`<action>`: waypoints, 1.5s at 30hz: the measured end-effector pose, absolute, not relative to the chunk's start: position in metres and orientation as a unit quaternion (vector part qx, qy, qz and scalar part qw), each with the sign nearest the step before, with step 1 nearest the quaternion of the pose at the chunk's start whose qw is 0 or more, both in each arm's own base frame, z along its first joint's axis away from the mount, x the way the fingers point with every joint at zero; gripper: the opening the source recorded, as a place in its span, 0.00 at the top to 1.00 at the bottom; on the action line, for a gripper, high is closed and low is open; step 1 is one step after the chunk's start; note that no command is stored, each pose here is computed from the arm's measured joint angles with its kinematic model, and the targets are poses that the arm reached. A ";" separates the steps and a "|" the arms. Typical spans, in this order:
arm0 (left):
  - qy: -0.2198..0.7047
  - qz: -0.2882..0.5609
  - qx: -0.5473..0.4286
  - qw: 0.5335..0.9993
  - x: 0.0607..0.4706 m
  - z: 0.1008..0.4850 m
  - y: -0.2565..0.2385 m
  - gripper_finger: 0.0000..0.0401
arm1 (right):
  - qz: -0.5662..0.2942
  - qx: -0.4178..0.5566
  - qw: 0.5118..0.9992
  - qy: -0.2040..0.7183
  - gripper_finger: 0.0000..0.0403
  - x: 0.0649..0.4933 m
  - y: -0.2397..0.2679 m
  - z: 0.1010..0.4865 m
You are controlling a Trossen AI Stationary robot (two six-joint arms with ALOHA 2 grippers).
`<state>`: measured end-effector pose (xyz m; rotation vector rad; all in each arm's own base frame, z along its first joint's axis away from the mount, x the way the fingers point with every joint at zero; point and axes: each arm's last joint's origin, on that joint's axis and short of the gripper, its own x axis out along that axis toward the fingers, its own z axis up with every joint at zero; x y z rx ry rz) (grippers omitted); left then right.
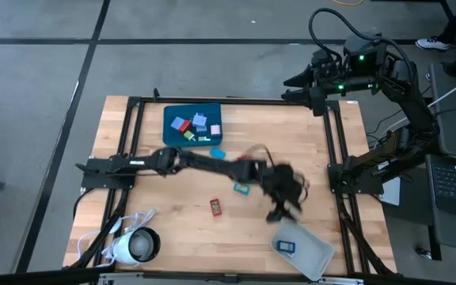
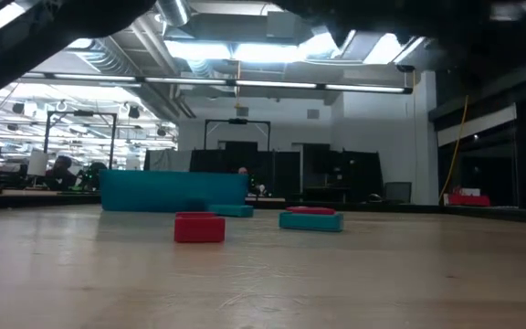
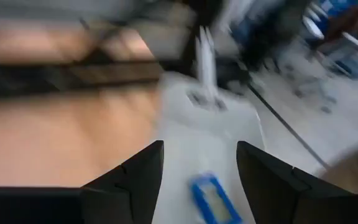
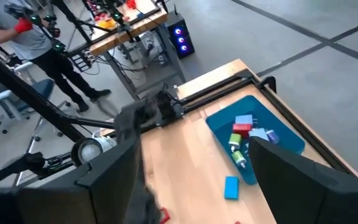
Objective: Pick & Place Office items
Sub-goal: Put the bottom light blue digital clock into the white bin
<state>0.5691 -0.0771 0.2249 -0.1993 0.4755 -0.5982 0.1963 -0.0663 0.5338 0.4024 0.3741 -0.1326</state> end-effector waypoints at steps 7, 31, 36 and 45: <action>0.219 -0.188 -0.035 0.957 0.528 0.322 0.011 0.52 | -0.035 0.198 0.965 0.167 0.25 0.198 -0.065 0.538; 0.579 -0.147 0.147 0.788 0.444 0.239 0.025 0.52 | -0.021 0.174 0.970 0.169 0.25 0.198 -0.065 0.538; 0.574 -0.168 0.143 0.789 0.443 0.204 0.002 0.52 | -0.022 0.175 0.970 0.168 0.25 0.198 -0.065 0.538; 0.537 -0.169 0.122 0.818 0.449 0.192 -0.003 0.49 | -0.023 0.177 0.969 0.172 0.25 0.201 -0.066 0.536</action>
